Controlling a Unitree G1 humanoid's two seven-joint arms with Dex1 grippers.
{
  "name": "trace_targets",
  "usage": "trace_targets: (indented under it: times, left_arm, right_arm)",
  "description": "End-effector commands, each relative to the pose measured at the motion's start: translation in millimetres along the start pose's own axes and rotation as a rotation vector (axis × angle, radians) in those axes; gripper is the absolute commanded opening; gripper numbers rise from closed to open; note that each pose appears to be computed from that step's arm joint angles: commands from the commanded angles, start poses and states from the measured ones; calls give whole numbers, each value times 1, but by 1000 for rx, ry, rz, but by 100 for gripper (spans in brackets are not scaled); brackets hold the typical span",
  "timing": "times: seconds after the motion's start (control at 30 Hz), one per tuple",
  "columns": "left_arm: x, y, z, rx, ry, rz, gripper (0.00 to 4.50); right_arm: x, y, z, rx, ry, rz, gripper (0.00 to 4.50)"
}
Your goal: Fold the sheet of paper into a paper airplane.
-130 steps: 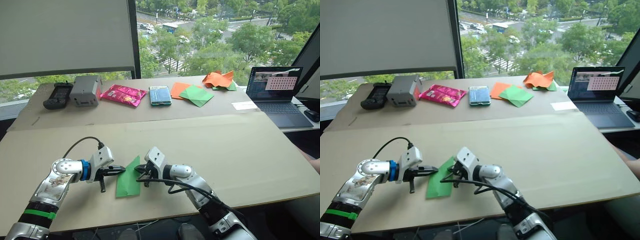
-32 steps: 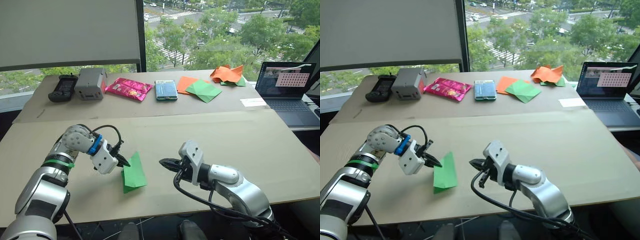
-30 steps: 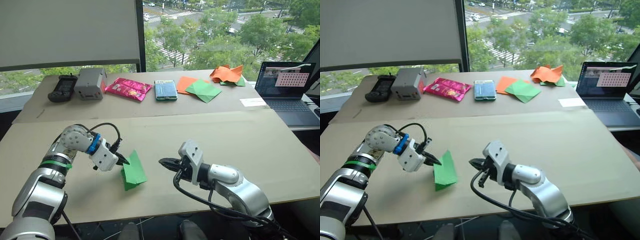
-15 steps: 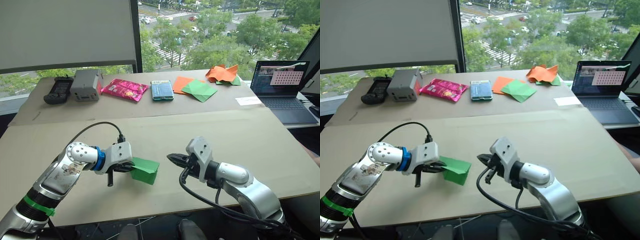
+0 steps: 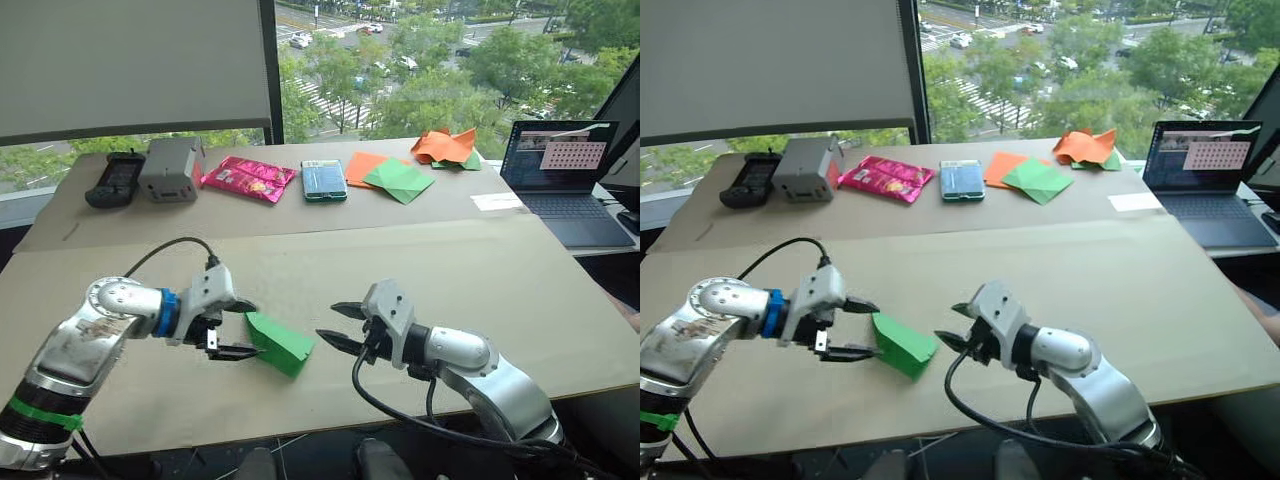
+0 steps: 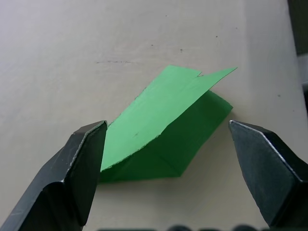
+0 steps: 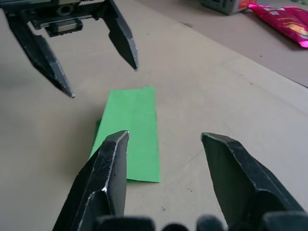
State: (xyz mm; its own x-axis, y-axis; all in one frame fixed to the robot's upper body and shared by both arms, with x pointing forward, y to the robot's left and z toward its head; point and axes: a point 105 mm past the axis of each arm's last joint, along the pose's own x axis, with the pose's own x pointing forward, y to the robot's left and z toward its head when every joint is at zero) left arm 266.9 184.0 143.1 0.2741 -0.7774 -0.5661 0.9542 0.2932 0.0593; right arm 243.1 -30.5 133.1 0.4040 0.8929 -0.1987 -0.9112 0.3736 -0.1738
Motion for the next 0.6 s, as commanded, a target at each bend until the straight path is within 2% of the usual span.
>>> trace_targets:
  times: [0.03,0.07,0.1,0.23,0.33,0.43,0.5,0.6]
  left_arm:
    - [-17,-1,-2,-42,-40,-12,428]
    - [-19,-1,-6,-42,-45,-8,428]
    - [-20,-2,-8,-39,-49,-7,428]
    - [-23,-13,-24,-147,-97,-29,428]
    - [-24,-9,-27,-193,-130,11,428]
    - [-23,-8,-32,-181,-93,25,428]
    - [-21,-7,-29,-186,-105,29,428]
    - [-19,-6,-26,-182,-116,33,428]
  right_arm:
    - [13,15,9,-46,-56,80,404]
    - [17,14,6,-57,-50,72,441]
    - [20,13,5,-65,-46,66,446]
    - [31,13,-1,-136,-53,28,446]
    - [37,15,-8,-157,-42,23,446]
    - [40,13,-14,-176,-30,2,446]
    - [41,10,-18,-181,-19,-16,446]
    - [40,7,-23,-177,-3,-35,361]
